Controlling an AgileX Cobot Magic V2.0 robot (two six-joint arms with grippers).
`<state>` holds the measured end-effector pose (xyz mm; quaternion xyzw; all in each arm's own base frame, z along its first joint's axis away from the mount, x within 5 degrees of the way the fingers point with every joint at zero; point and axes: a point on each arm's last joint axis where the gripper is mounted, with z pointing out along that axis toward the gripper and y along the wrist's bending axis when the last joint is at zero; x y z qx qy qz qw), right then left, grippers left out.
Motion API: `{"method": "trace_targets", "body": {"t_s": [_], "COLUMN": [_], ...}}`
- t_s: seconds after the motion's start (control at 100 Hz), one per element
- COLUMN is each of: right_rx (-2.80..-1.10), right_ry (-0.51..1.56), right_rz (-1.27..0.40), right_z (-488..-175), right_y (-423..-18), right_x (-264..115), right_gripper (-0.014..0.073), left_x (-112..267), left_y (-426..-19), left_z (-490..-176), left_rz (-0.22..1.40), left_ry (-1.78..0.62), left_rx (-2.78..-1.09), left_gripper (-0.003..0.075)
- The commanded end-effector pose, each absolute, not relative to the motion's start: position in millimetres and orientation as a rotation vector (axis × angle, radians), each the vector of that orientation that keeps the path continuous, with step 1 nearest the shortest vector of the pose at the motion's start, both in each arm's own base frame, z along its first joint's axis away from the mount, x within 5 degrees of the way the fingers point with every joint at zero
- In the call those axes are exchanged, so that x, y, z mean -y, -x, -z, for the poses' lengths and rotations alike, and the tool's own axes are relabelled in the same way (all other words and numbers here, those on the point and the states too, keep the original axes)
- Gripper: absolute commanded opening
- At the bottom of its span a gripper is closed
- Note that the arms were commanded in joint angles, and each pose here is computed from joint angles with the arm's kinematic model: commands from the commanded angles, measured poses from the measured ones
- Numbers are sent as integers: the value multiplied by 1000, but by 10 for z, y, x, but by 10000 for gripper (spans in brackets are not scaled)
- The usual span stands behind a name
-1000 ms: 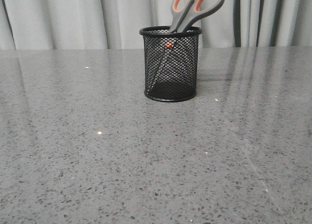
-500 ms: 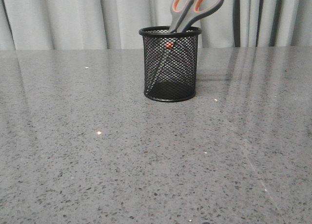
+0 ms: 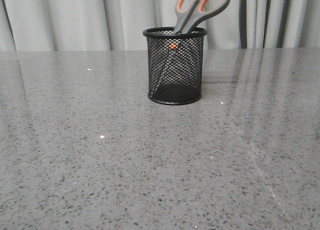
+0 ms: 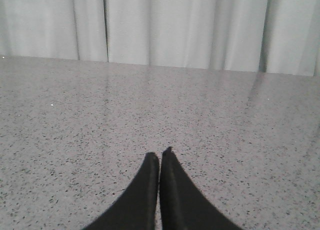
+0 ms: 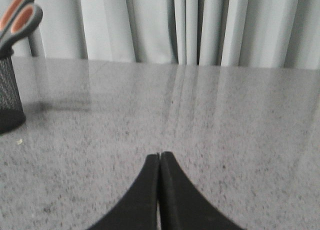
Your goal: Put scissors into bucket
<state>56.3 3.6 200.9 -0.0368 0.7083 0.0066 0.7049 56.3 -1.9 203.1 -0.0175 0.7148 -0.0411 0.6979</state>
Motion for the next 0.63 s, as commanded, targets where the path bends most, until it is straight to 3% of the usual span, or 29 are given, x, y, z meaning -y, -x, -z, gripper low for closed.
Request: {"method": "trace_targets", "body": {"t_s": [0.0,0.62], "right_rx": [-1521,-1530], "right_ry": [89,108], "right_rz": [13,35], "right_z": [-2037,-2027], "right_y": [-547,-547], "right_x": [-28,-26], "right_gripper": [-74,-74], "left_x": [18,18], "left_y": [-558,-558], "left_z": [-1981,-1981], "left_rz": [108,108], "left_ry": [54,54], "left_rx": [-1531,-1531], "left_gripper": [-20,-20]}}
